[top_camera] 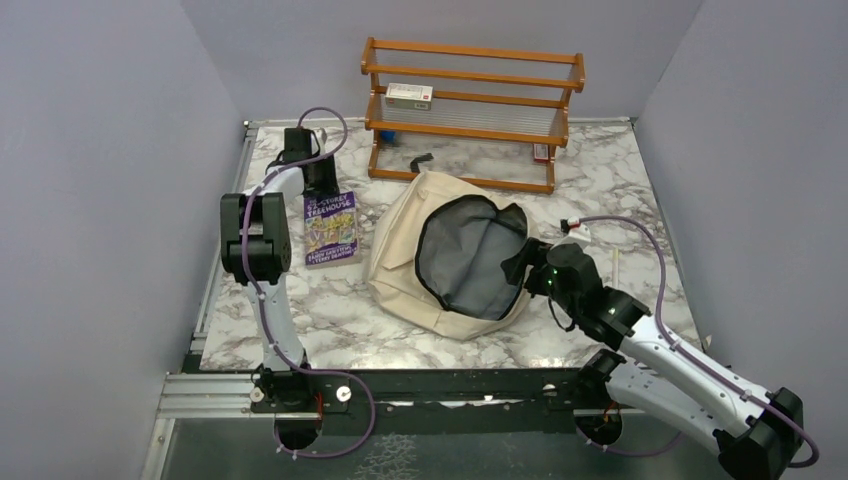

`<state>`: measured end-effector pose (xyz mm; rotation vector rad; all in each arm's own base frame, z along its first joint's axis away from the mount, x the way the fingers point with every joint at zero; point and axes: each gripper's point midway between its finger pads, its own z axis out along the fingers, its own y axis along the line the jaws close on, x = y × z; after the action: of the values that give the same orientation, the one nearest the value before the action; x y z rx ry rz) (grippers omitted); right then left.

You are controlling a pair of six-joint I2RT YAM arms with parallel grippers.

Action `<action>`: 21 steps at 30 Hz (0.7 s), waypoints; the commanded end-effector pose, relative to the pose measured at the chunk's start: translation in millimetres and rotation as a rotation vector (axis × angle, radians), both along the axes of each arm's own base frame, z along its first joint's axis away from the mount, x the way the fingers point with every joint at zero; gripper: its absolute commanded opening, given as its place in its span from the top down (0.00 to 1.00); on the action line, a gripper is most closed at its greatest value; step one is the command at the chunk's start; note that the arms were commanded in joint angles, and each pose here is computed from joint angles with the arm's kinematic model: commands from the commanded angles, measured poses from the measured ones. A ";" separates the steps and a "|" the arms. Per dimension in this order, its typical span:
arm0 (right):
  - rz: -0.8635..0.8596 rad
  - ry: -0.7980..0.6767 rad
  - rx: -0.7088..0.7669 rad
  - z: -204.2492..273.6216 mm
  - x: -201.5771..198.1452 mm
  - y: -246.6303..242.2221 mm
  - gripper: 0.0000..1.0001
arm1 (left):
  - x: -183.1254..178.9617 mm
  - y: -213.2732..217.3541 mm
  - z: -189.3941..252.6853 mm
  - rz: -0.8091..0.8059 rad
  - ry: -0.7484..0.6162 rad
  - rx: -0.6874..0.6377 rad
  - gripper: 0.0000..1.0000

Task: Pack the student bag
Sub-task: Move the book to the center of the board, then pick up the book from the center of the board.

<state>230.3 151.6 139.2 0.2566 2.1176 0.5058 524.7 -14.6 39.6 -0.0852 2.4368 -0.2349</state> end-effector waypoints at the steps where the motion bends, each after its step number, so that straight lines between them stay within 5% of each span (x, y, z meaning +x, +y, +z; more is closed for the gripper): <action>1: 0.028 -0.080 0.018 36.8 10.4 9.1 0.26 | -32.9 -21.1 6.1 -0.039 0.033 -0.046 0.52; 14: 0.465 -0.300 0.069 123.3 10.8 83.4 0.17 | -32.0 -15.2 134.0 0.146 -0.282 -0.230 0.49; 21: 0.620 -0.242 0.120 140.5 37.3 144.1 0.18 | -77.5 8.3 135.4 0.287 -0.301 -0.355 0.48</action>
<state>263.3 253.6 246.3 -0.2496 1.9780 0.8086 469.0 -15.4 181.9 -0.3677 2.0616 -0.4331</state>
